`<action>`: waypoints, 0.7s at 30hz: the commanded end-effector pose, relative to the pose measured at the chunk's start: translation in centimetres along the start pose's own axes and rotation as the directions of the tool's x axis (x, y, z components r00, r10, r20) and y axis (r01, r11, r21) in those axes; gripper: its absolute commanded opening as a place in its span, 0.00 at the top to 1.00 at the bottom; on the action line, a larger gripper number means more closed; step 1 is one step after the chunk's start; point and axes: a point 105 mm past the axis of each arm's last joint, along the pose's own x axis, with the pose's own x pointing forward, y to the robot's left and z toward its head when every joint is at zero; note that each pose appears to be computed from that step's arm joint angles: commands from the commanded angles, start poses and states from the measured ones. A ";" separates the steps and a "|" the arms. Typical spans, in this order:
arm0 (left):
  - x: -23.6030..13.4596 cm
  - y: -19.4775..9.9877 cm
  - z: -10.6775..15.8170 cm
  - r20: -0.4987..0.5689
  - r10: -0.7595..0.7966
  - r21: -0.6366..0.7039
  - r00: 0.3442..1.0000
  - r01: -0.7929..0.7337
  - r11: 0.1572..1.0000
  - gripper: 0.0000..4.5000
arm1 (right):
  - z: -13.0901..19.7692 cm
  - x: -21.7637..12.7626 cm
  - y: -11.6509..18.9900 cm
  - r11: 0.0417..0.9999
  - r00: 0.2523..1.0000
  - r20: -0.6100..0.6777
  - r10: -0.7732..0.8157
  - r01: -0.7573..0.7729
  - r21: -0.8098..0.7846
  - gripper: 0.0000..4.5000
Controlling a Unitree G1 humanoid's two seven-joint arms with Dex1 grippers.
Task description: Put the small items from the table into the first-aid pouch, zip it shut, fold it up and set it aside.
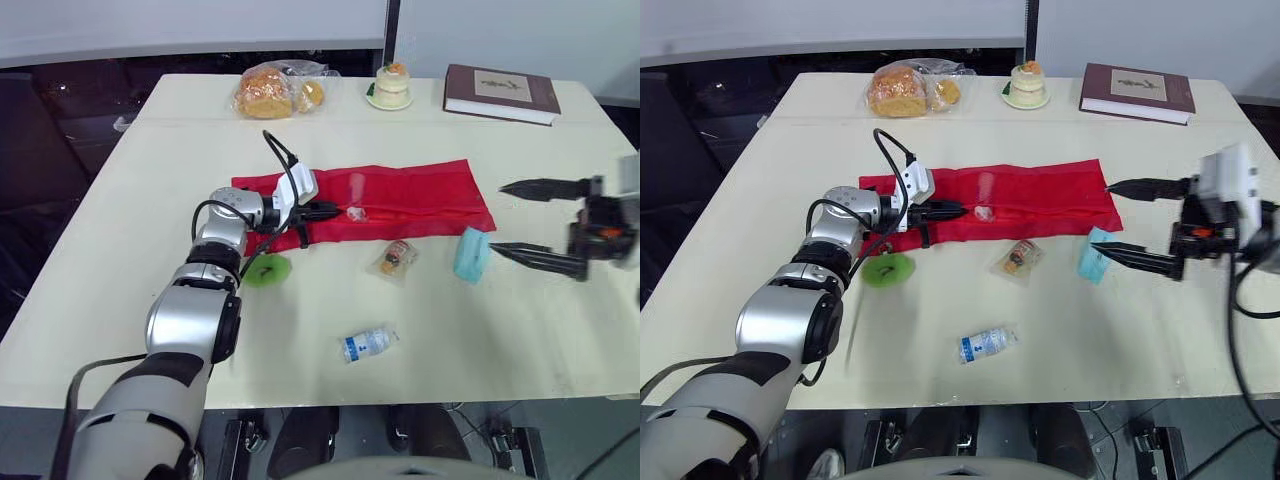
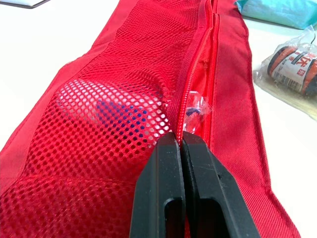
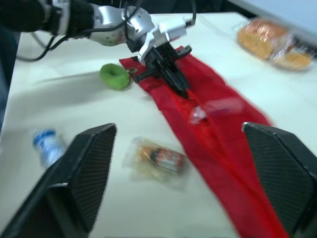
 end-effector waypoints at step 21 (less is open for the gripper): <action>0.0 0.4 1.5 0.011 -0.019 0.057 1.000 0.019 0.998 1.00 | 3.8 -4.1 2.3 0.970 0.962 -0.153 0.227 -0.237 -0.053 0.02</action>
